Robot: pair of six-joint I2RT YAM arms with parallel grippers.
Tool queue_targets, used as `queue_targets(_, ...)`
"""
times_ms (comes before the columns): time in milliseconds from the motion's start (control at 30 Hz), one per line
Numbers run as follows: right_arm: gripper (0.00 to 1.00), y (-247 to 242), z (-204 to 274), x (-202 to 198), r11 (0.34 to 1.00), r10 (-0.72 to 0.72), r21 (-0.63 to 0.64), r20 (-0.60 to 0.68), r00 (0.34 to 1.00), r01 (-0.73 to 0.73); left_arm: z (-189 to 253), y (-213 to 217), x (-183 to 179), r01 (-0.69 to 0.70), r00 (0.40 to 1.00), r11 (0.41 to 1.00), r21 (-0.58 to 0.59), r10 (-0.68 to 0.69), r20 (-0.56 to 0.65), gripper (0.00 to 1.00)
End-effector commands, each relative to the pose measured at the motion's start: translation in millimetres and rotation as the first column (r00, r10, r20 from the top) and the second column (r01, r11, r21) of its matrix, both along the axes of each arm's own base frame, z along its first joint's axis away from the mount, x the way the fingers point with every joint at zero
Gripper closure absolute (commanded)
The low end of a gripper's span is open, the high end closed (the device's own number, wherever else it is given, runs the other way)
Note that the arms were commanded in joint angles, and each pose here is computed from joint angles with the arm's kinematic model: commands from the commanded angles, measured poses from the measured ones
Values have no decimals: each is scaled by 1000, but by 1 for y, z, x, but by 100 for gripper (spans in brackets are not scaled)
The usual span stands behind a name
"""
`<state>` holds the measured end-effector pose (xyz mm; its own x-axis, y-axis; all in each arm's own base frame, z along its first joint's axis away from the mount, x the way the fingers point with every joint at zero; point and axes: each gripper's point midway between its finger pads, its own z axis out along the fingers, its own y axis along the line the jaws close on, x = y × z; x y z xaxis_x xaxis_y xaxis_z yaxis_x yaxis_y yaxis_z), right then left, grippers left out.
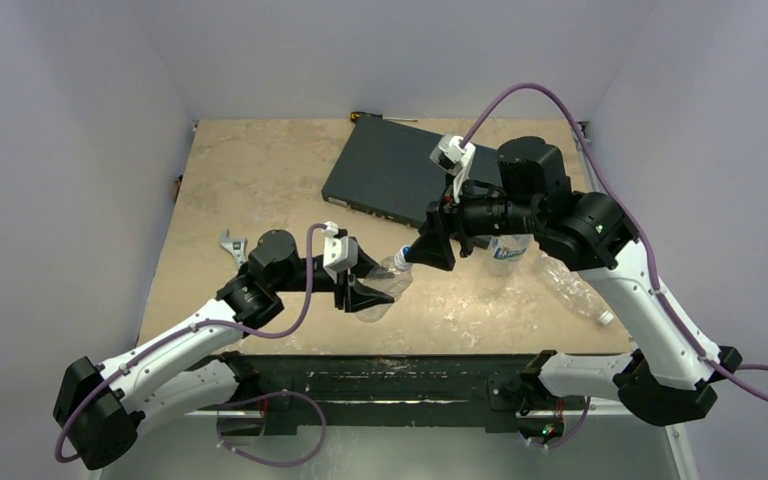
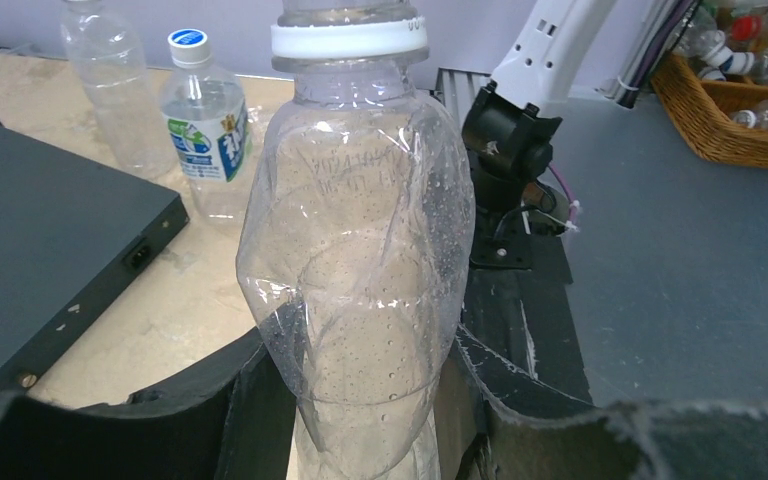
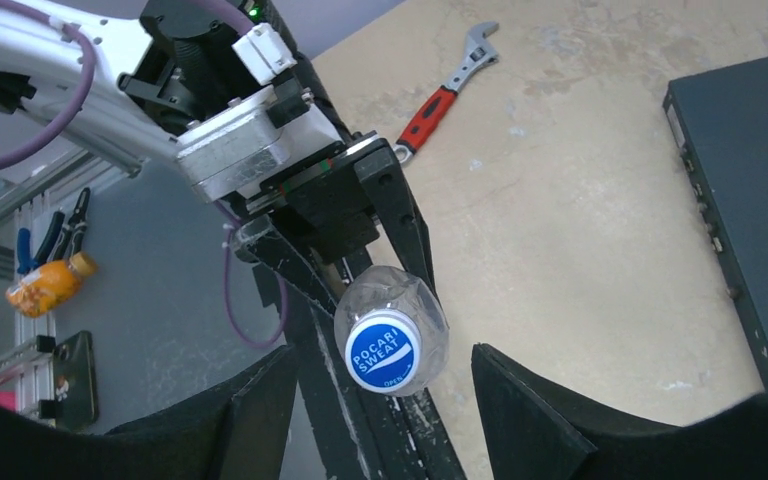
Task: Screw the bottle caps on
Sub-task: Screw the bottle cap onto the plastic bottle.
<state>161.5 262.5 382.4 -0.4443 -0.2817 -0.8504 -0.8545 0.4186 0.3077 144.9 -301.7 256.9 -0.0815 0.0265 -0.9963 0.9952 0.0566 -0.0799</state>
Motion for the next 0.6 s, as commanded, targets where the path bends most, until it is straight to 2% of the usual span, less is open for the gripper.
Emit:
queue_targets(0,34,8,7,-13,992,118,35,32,993,-119,15,2,-13,62,998,998,-21,-62,2,100)
queue_targets(567,45,14,-18,-10,993,119,-24,-24,993,-120,19,0,-13,71,997,997,-27,-71,5,100)
